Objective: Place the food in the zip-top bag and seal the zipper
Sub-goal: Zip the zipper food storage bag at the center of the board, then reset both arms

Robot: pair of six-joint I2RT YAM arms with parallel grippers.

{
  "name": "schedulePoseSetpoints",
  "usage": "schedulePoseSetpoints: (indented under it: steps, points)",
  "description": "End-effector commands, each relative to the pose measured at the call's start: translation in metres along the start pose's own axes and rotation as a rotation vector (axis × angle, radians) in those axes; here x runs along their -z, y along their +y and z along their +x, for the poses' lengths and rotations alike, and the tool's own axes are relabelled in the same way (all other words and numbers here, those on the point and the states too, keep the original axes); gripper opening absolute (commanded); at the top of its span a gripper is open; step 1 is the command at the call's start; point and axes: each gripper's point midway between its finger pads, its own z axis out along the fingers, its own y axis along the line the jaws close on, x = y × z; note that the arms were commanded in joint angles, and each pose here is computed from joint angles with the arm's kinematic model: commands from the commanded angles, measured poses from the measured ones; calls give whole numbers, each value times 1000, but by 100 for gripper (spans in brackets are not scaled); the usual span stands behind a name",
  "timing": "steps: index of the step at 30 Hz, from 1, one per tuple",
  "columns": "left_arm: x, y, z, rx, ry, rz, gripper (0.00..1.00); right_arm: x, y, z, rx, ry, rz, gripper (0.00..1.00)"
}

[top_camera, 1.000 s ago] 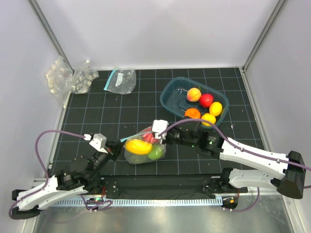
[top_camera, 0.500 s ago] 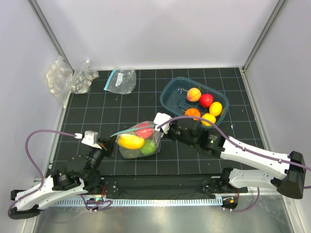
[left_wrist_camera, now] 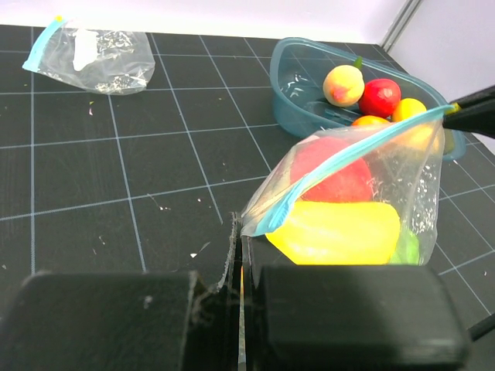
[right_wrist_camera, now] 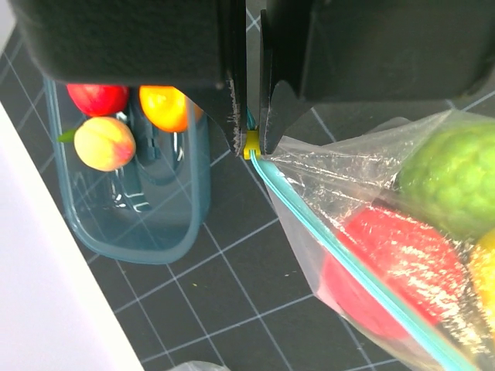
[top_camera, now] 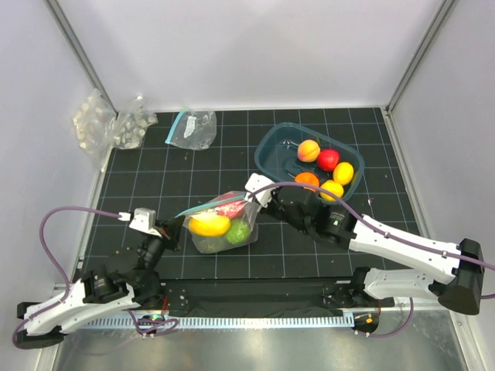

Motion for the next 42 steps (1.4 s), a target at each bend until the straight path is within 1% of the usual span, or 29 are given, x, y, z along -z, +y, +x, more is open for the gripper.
schedulePoseSetpoints:
  steps: [1,6,8,10,11,12,13,14,15,18,21,22,24,25,27,28,29,30,31,32,33,34,35,36,37,38,39,41,42]
  points:
    - [10,33,-33,67,-106,-148,0,16,-52,31,78,206,259,1]
    - [10,33,-33,66,-105,-145,0,15,-56,38,129,278,316,1]
    - [9,31,-33,66,-105,-136,0,14,-54,35,120,258,305,1]
    - [8,28,-31,59,-103,-122,0,17,-51,30,92,202,279,1]
    - [7,26,-31,55,-105,-111,0,15,-47,20,69,143,247,10]
    - [6,19,-30,35,-101,-74,0,16,-43,21,57,115,231,21]
    - [5,15,-31,42,-111,-57,2,18,-42,16,40,77,224,31]
    - [3,12,-28,31,-107,-43,4,25,-43,1,6,-13,209,41]
    - [2,9,-27,23,-107,-25,5,27,-40,2,-1,-37,195,43]
    - [1,5,-28,26,-107,-12,10,34,-36,-14,-25,-143,153,52]
    - [-2,-6,-26,25,-103,32,25,33,-28,-21,-30,-192,111,58]
    - [-2,-9,-27,21,-105,45,37,33,-27,-24,-36,-208,105,59]
    - [-6,-15,-22,-7,-81,52,48,33,-24,-29,-49,-234,88,61]
    - [-10,-19,-19,-28,-62,56,56,32,-21,-32,-58,-258,81,61]
    - [-12,-22,-24,-39,-54,51,62,32,-20,-35,-88,-287,79,64]
    - [-16,-26,-21,-61,-33,49,67,33,-21,-43,-123,-333,85,76]
    - [-18,-29,-23,-69,-23,49,68,33,-23,-48,-165,-357,94,85]
    - [-18,-32,-30,-71,-21,50,69,31,-22,-48,-233,-368,97,92]
    - [-23,-37,-27,-101,11,45,70,32,-29,-55,-286,-396,132,99]
    - [-25,-37,-30,-112,20,30,71,31,-33,-56,-330,-398,155,100]
    - [-26,-40,-43,-111,13,22,74,29,-37,-59,-442,-391,179,100]
    - [-29,-42,-45,-126,23,12,76,30,-43,-58,-491,-374,211,100]
    - [-34,-42,-44,-159,40,-21,78,31,-52,-55,-524,-340,264,100]
    - [-37,-44,-51,-173,37,-34,80,37,-60,-67,-553,-344,271,100]
    - [-40,-45,-57,-178,33,-47,84,35,-56,-59,-542,-292,263,100]
    - [-41,-47,-74,-168,10,-63,85,37,-58,-60,-574,-295,271,100]
    - [-45,-48,-77,-187,14,-95,86,37,-59,-56,-588,-293,283,100]
    - [-48,-51,-97,-187,-12,-110,89,44,-69,-60,-647,-353,328,100]
    - [-50,-51,-102,-188,-21,-129,90,44,-71,-50,-663,-350,365,100]
